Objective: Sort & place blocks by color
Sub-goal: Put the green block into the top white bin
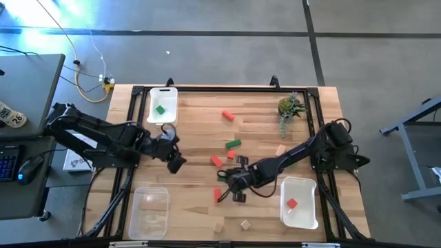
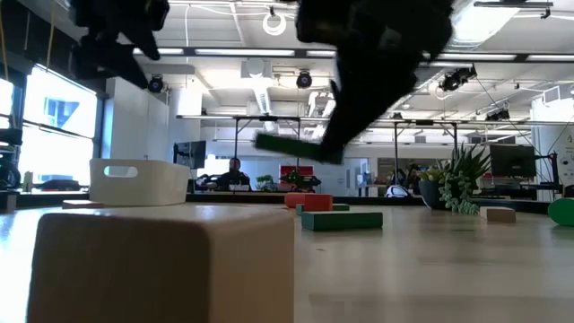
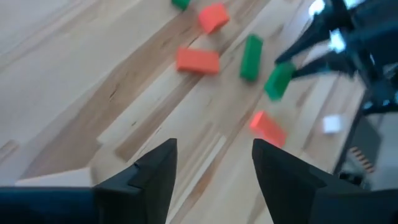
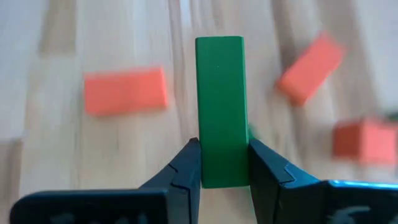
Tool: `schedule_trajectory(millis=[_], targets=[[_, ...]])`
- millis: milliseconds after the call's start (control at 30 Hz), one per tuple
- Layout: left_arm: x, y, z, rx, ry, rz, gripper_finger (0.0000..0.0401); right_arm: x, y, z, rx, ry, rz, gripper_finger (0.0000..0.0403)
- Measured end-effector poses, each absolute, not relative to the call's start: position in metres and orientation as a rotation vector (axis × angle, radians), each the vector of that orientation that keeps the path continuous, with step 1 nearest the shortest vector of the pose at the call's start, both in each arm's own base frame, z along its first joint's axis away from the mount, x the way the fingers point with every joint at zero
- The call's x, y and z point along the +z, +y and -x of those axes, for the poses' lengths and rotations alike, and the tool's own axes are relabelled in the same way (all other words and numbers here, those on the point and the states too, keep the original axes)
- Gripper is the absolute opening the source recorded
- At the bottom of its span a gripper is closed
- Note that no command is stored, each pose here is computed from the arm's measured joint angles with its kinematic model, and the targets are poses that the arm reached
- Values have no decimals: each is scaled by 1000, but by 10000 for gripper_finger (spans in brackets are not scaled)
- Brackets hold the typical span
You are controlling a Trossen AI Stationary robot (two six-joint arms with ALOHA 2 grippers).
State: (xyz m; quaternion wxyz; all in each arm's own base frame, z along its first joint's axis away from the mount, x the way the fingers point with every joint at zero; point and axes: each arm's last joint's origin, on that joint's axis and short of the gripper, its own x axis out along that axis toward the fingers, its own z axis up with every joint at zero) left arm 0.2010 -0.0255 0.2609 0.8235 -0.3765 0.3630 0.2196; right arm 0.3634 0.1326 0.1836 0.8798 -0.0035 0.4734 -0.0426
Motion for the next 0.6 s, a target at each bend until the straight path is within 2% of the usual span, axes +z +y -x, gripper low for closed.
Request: schedule_trajectory(millis=[267,600], targets=[[272,-2,-215,351,659,899,200,211,111,-384,-113,907,179,74],[275,17,-217,350,607,947,200,244,95,-401,-228,804,354,74]])
